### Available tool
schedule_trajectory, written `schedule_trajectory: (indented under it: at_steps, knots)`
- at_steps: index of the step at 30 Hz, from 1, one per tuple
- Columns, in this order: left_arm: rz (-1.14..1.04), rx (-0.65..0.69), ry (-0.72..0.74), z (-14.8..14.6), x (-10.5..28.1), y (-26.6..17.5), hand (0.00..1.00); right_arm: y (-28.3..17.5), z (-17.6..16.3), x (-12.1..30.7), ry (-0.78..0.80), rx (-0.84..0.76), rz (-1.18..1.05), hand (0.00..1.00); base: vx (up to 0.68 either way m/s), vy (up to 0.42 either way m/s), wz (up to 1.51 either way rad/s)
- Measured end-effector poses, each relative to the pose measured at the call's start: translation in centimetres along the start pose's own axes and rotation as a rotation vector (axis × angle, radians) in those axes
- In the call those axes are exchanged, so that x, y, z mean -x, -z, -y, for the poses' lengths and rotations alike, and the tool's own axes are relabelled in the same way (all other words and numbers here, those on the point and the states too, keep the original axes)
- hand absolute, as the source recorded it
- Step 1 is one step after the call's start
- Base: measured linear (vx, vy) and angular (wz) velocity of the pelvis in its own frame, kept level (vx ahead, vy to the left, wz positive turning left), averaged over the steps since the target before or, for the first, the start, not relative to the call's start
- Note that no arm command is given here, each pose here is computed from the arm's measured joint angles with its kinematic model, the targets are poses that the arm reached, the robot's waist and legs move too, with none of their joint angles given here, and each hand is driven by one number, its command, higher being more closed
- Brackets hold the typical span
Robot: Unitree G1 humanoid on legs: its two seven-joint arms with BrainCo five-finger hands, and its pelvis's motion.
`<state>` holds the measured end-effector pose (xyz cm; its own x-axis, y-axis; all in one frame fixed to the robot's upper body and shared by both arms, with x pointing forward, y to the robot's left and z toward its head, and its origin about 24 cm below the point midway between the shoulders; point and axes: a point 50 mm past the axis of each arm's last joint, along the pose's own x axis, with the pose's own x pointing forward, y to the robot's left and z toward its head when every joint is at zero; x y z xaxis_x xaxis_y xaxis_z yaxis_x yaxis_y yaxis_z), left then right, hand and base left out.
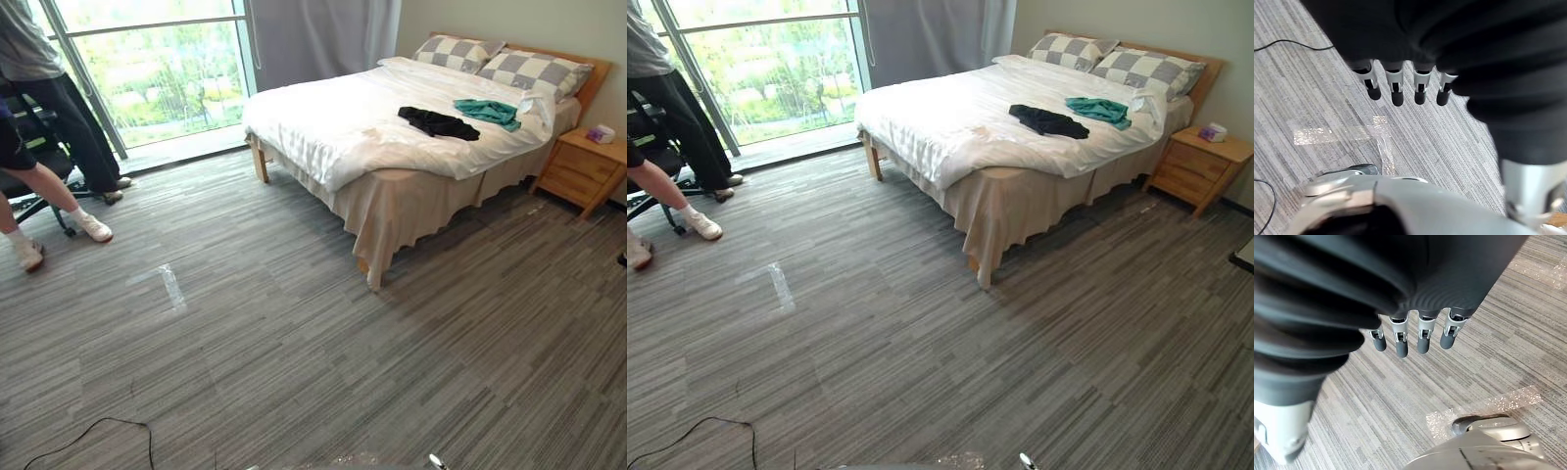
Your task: Tidy the bed and pick cloth on bed and put in laundry
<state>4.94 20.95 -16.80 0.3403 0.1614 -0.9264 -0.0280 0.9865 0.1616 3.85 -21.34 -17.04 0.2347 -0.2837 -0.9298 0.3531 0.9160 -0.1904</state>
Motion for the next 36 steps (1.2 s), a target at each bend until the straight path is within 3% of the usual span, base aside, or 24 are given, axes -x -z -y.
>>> schedule_trajectory:
  at_steps: [28,36]
  knots:
    - [0.019,-0.062,-0.004,0.3,-0.4,-1.3,0.00,-0.8,0.0,-0.1,0.004,-0.022,0.016,0.00,-0.03,-0.031,-0.05]
    - [0.066,-0.077,-0.022,-0.5,-0.8,-3.5,0.00,-1.8,-0.9,-0.2,-0.011,-0.032,0.044,0.00,-0.06,-0.059,-0.37]
